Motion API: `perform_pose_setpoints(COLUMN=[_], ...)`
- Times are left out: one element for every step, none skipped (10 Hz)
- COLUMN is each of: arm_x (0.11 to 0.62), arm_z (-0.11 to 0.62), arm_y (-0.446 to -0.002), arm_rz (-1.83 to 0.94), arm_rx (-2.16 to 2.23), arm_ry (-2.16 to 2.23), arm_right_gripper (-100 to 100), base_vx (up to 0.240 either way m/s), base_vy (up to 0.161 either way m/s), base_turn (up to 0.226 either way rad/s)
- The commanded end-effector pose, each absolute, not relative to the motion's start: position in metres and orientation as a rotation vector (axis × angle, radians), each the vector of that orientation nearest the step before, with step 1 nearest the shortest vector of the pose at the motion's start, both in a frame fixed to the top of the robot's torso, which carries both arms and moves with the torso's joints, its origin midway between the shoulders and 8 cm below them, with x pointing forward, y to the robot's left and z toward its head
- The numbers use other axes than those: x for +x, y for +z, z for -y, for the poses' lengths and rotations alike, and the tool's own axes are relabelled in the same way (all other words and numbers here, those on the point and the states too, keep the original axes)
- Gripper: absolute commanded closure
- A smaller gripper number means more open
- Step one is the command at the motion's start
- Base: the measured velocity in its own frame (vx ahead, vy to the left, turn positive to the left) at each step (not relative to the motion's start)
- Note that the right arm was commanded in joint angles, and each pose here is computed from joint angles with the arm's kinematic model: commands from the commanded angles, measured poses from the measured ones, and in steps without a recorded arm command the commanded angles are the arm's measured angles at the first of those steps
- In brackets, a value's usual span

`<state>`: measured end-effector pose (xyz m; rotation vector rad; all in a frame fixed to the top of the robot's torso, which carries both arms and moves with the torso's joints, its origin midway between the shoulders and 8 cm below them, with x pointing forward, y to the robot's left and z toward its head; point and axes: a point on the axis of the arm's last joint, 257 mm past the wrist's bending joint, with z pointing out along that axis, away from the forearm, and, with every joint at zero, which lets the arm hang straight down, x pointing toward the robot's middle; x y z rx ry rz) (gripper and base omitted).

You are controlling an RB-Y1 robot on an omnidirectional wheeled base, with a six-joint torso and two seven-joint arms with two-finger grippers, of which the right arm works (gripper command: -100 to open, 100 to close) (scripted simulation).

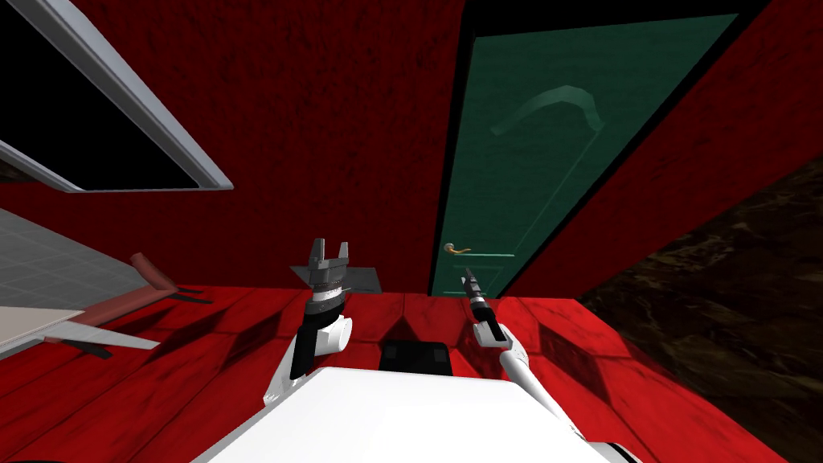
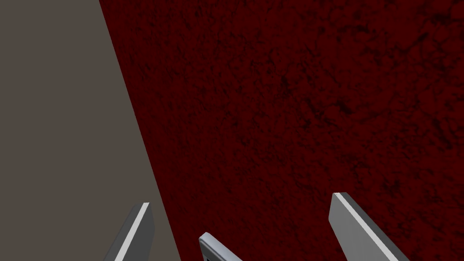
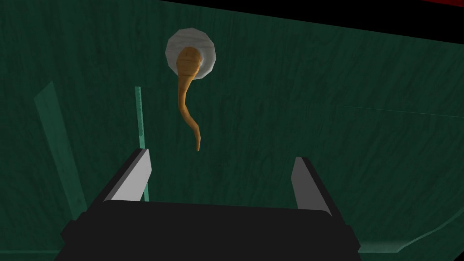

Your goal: Pull the door open

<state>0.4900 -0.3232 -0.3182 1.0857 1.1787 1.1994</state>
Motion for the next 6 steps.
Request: perform_pose_setpoints(arm_x=[0.490, 0.491, 0.491, 0.491, 0.491, 0.491], arm_z=[0.329, 0.334, 0.336, 0.339, 0.341, 0.344], arm_y=[-0.325, -0.331, -0.334, -0.337, -0.340, -0.345], arm_rz=[-1.190, -1.200, -1.206, -1.211, -1.215, -1.222], arm_rx=[1.096, 1.106, 1.112, 1.117, 1.121, 1.129], arm_ry=[1.185, 1.171, 1.164, 1.157, 1.150, 1.140], arm_right_gripper=[-100, -100, -100, -100, -100, -100], base_vx=[0.103, 0.111, 0.107, 0.093, 0.080, 0.095], base_vy=[-0.036, -0.034, -0.014, -0.018, -0.023, -0.022], base_turn=[0.027, 0.038, 0.036, 0.019, 0.023, 0.030])
